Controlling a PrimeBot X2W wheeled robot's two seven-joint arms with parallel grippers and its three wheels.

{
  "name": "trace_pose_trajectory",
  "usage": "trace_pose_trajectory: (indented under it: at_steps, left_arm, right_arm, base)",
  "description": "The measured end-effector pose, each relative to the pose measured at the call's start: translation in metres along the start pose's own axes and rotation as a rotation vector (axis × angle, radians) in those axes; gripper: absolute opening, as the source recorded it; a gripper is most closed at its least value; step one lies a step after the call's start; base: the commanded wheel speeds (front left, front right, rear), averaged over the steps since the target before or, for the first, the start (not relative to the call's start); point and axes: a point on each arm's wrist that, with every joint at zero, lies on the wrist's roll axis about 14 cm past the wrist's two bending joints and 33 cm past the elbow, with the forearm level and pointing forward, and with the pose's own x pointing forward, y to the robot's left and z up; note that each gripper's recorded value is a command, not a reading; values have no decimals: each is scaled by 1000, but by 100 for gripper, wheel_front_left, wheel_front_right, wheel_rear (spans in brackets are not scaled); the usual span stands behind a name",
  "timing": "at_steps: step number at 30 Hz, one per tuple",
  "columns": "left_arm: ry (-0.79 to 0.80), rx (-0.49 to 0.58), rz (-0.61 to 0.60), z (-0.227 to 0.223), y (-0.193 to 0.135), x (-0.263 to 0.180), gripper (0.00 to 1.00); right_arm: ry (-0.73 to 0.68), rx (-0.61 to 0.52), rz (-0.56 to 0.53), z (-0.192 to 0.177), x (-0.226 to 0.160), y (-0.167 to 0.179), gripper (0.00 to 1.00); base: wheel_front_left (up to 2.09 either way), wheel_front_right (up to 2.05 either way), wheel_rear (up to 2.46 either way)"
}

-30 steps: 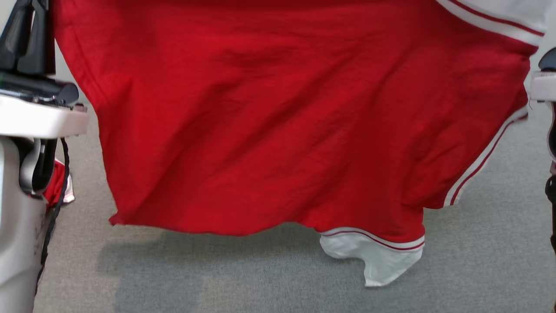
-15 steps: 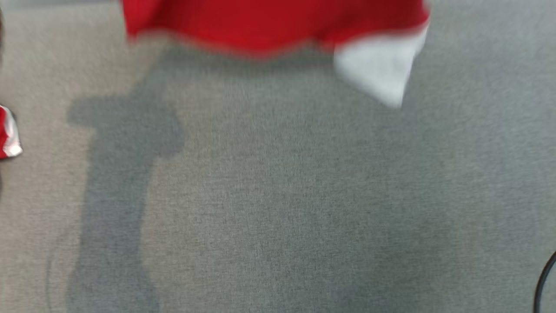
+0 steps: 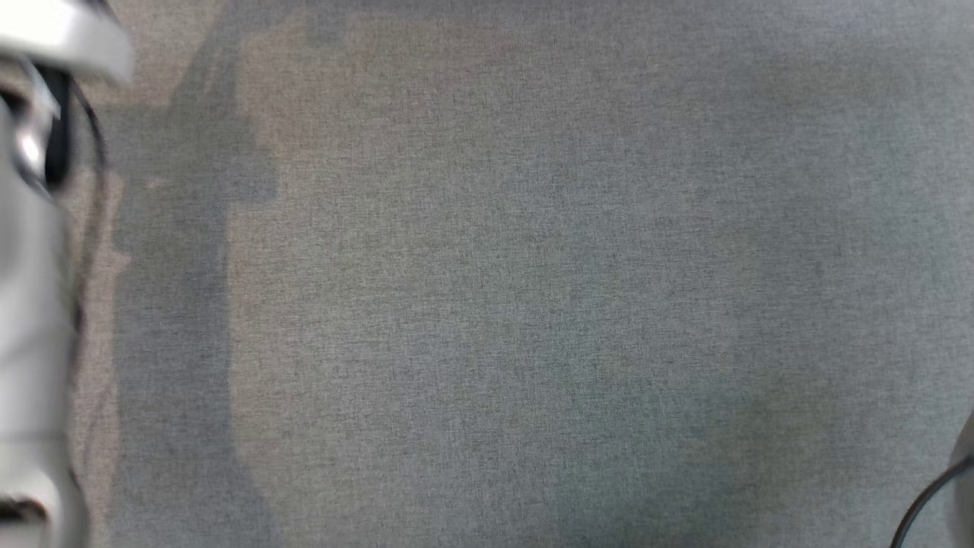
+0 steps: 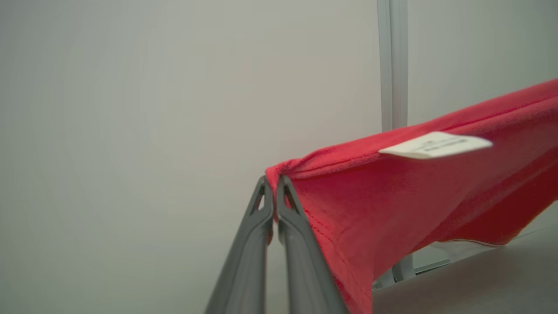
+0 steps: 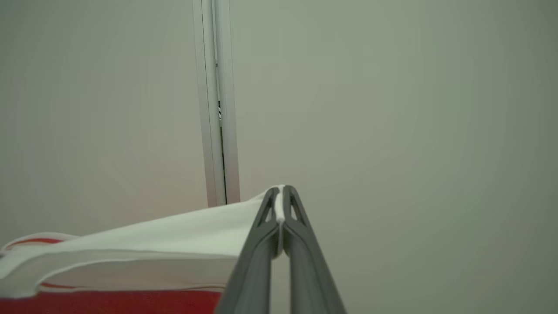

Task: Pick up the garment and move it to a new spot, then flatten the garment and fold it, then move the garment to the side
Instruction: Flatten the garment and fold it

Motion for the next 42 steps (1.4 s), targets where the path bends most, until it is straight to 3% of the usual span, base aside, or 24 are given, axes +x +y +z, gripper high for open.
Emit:
trace_pose_trajectory:
  at_steps: [5,13,34,42]
  left_arm:
    - [204,-122,43,-80,-18,-59,0]
    - [415,-232,74,-135,-54,-146,0]
    - [520,-286,162,-110,-66,-284,0]
    - [514,-320,209,-97,-63,-327,0]
  right_arm:
    - [211,52,-48,-71,-69,-10,0]
    - [417,127,-159,-109,-172,-27,0]
    - [588,203,-269,-82,-319,-28,0]
    - [643,189,-186,-73,-363,-4,0]
  base:
    - [0,0,0]
    - [0,0,0]
    - [0,0,0]
    - [0,0,0]
